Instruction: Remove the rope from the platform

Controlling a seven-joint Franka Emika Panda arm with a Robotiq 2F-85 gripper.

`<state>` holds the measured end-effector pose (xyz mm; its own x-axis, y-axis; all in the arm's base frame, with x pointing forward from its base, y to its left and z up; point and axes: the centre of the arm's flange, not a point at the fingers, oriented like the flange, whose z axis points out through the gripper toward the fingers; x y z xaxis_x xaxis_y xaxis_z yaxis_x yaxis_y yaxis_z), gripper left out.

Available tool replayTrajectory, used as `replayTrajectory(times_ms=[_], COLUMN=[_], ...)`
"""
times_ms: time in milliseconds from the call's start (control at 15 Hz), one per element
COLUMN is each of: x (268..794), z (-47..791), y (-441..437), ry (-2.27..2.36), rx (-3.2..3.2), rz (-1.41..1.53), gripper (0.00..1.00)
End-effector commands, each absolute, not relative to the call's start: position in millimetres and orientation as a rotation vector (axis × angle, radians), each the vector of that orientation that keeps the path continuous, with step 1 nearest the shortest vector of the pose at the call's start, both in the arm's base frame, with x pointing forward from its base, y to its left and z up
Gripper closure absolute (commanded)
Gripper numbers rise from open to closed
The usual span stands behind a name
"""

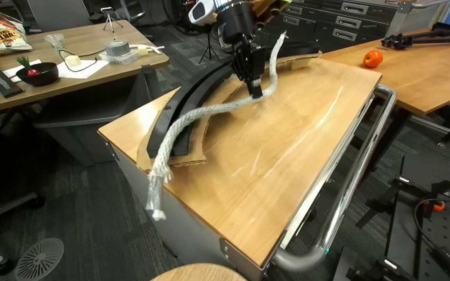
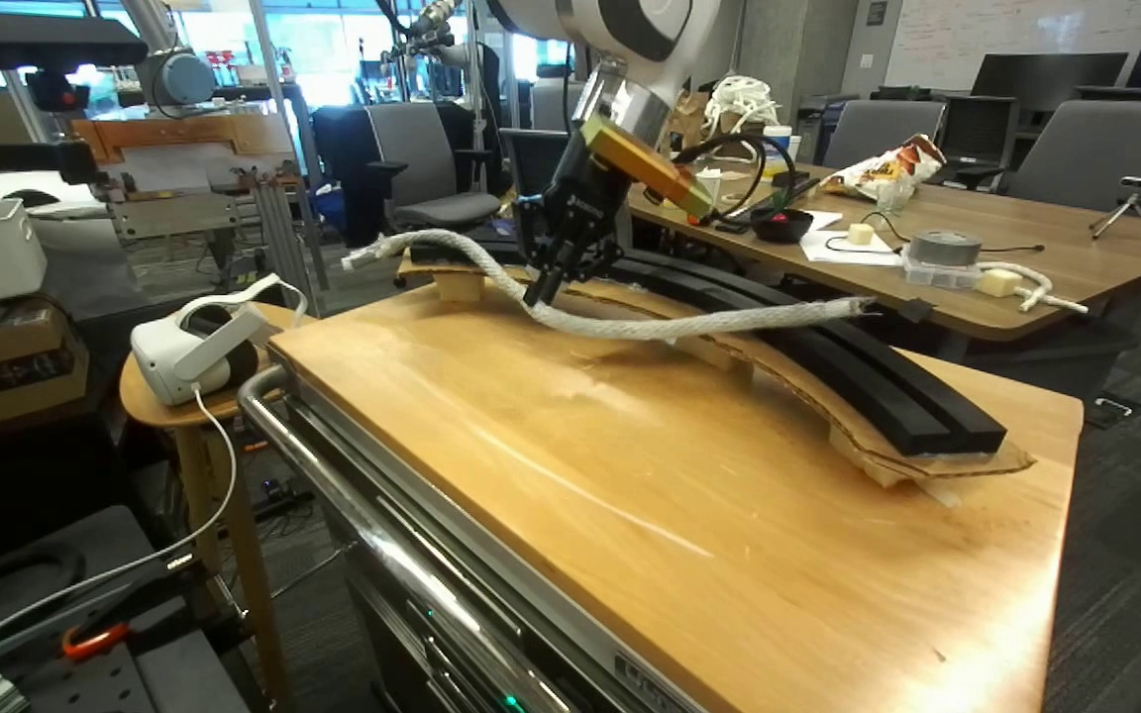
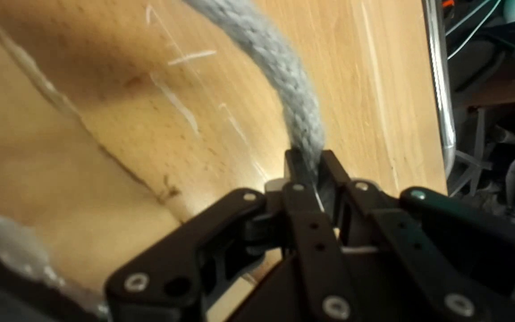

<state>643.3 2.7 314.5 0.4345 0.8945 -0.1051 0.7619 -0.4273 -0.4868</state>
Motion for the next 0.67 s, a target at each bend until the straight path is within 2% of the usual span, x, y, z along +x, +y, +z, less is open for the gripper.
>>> replayTrajectory(times_ms=[0, 333, 400, 533, 600], x=[586.0, 544.0, 537.1, 524.0, 519.8], z=[311.5, 291.0, 286.8, 283.3, 286.7], y=[-33.6, -96.0, -103.5, -111.5, -111.3], ry=[-1.256, -1.121, -1.134, -1.173, -1.208], rx=[-2.495, -2.681, -2.694, -2.731, -2.735], rz=[0.424, 0.366, 0.33, 0.251, 0.196], gripper=[0.88, 0.87, 0.65, 0.57, 0.49])
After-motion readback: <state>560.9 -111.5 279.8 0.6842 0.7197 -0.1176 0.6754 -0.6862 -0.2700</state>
